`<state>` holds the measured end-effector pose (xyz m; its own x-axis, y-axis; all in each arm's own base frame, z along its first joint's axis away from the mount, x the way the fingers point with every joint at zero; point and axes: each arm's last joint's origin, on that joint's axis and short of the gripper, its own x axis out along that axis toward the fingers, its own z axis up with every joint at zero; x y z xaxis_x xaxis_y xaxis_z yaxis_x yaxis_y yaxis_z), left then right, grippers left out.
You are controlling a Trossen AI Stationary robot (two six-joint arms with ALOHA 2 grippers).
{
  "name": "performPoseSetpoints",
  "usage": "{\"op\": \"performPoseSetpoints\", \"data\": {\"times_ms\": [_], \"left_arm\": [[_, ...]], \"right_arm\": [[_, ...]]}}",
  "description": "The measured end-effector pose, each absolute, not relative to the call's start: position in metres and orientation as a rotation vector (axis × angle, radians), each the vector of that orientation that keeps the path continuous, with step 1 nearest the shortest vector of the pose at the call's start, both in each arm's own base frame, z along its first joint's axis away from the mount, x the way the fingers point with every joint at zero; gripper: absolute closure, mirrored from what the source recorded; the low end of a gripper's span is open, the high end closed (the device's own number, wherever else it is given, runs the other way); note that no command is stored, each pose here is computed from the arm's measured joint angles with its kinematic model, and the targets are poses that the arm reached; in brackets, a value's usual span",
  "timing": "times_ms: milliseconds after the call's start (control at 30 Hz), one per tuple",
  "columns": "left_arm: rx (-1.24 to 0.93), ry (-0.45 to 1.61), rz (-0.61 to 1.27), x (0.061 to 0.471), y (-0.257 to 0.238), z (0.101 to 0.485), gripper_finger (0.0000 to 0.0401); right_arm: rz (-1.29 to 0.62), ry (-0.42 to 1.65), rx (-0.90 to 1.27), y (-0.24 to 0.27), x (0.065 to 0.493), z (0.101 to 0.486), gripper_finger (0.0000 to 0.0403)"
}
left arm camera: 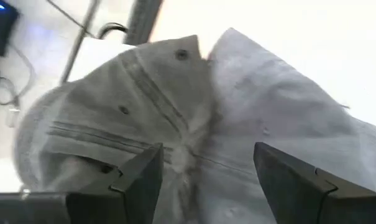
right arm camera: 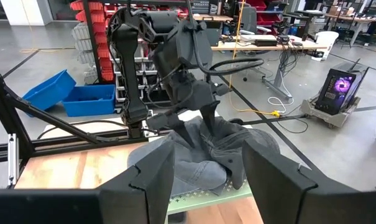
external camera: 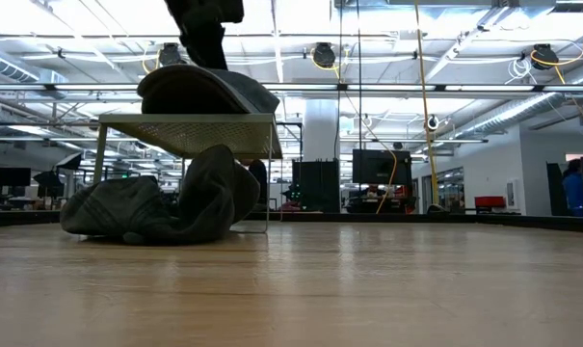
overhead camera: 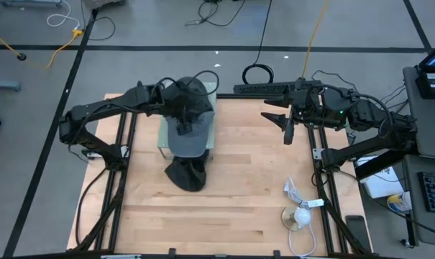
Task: Pick & Place hat
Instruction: Stack the black cap on the black cap on the shelf
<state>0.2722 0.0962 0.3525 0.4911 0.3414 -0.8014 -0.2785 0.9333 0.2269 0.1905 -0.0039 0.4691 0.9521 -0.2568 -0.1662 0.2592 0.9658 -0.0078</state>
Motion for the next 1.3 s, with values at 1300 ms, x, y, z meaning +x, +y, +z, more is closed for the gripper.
{"op": "performPoseSetpoints", "data": {"times_ms": [1300], "left_arm": [[-1.180,0.881,0.378,0.210,-0.041,0.404,0.0155]], "right_arm": [[-0.259,0.170,-0.034,-0.004,0.191,0.470,0.0222]]}}
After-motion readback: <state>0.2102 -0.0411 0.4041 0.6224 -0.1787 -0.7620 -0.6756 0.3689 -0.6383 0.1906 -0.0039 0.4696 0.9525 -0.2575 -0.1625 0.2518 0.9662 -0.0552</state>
